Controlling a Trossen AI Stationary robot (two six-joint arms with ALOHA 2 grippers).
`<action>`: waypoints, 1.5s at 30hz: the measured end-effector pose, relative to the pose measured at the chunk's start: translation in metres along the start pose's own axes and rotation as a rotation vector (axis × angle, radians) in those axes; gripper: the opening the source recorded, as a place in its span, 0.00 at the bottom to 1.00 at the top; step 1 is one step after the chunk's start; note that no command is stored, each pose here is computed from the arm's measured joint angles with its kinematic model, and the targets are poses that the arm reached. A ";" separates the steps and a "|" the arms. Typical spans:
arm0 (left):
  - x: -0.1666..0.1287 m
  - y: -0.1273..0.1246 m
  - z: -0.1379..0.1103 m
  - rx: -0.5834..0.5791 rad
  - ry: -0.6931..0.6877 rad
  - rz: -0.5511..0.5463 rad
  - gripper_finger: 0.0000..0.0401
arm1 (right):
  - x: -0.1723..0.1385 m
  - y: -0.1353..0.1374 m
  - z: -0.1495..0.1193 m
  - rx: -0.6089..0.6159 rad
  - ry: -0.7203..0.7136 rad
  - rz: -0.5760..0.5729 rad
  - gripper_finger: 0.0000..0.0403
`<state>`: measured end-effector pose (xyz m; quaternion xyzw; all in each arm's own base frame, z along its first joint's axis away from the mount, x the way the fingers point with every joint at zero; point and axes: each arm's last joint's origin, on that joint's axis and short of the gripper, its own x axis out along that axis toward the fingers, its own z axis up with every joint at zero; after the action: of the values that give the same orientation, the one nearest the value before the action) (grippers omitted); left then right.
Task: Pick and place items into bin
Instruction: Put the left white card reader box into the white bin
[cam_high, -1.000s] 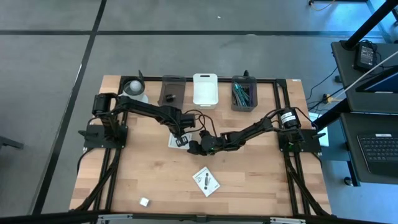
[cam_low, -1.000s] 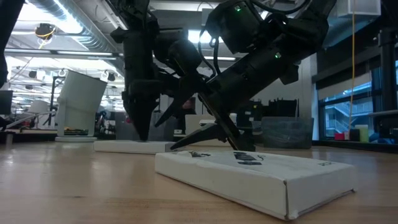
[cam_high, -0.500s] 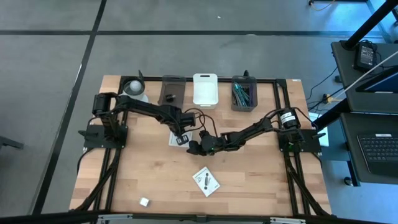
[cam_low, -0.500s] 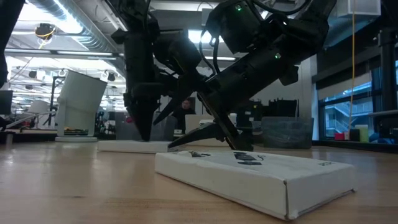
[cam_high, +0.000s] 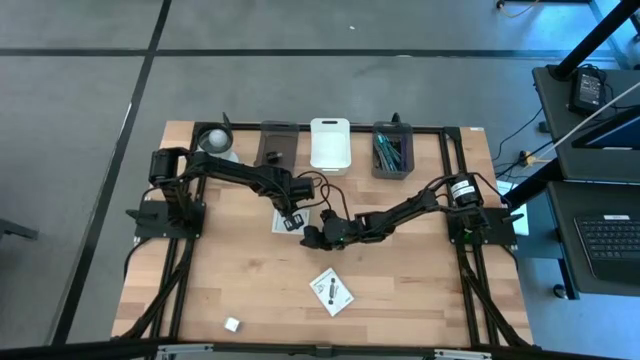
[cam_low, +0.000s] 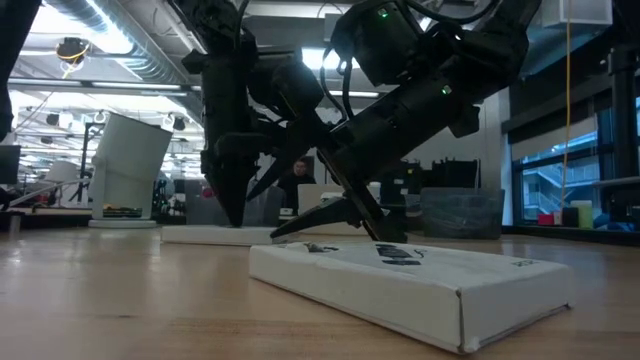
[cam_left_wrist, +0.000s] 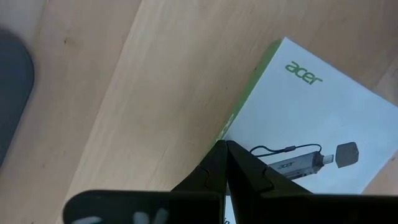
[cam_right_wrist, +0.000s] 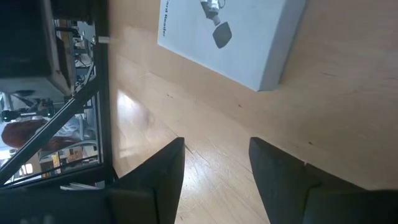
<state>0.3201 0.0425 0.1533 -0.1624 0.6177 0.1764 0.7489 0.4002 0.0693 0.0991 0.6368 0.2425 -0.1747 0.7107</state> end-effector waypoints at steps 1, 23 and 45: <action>0.000 0.000 0.000 0.000 0.000 -0.001 0.01 | 0.000 0.000 0.000 0.001 0.000 0.000 0.46; 0.001 0.008 0.004 -0.066 -0.021 0.017 0.01 | 0.000 0.000 0.001 0.001 -0.002 -0.001 0.46; -0.021 -0.012 0.004 -0.017 -0.077 0.061 0.01 | 0.000 0.000 0.001 -0.014 -0.001 0.001 0.46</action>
<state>0.3255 0.0323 0.1747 -0.1430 0.5914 0.2106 0.7651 0.4003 0.0686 0.0991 0.6319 0.2431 -0.1732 0.7153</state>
